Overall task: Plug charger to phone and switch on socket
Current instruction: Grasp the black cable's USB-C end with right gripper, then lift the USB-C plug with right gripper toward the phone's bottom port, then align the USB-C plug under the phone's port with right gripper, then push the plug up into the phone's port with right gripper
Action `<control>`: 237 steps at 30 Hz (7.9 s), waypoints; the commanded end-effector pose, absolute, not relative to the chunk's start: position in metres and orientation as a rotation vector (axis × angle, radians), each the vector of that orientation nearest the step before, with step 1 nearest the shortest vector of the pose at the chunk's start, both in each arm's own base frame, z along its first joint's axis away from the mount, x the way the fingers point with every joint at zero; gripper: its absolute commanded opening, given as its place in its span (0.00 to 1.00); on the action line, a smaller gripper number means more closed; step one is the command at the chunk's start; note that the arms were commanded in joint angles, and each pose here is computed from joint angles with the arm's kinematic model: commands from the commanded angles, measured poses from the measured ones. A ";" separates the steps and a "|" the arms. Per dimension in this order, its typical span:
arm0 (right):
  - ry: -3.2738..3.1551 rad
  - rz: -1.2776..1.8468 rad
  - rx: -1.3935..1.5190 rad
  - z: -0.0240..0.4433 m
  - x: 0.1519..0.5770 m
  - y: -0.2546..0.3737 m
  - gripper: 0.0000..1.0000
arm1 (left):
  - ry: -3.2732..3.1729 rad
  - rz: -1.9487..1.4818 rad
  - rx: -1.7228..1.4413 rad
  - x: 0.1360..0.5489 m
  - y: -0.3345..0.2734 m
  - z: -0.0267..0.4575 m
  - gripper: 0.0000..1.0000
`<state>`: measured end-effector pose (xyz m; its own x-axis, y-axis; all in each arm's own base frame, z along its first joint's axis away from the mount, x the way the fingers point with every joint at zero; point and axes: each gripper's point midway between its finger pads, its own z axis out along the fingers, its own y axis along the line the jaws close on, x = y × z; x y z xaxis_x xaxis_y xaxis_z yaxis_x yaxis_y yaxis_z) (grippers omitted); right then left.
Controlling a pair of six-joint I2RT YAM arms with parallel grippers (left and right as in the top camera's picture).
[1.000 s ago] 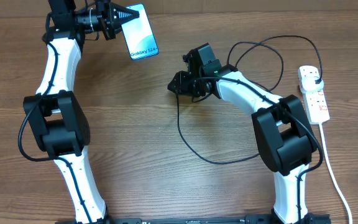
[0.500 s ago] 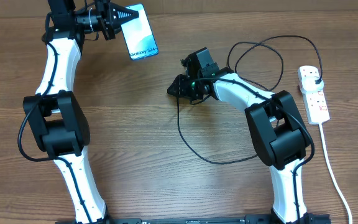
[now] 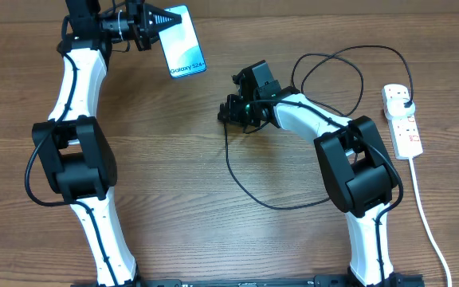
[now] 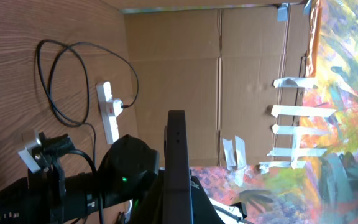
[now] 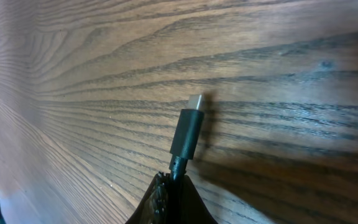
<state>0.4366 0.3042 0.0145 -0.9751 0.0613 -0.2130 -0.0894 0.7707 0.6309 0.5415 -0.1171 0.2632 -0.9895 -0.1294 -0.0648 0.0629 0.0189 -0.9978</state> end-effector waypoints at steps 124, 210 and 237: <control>1.902 1.534 -0.220 0.313 0.292 0.279 0.04 | 2.241 -1.933 -0.039 0.455 -0.197 0.366 0.04; 1.906 1.515 -0.228 0.308 0.296 0.279 0.04 | 2.239 -2.015 0.020 0.443 -0.200 0.372 0.04; 1.890 1.539 -0.257 0.313 0.293 0.281 0.04 | 2.247 -2.022 0.050 0.438 -0.210 0.371 0.04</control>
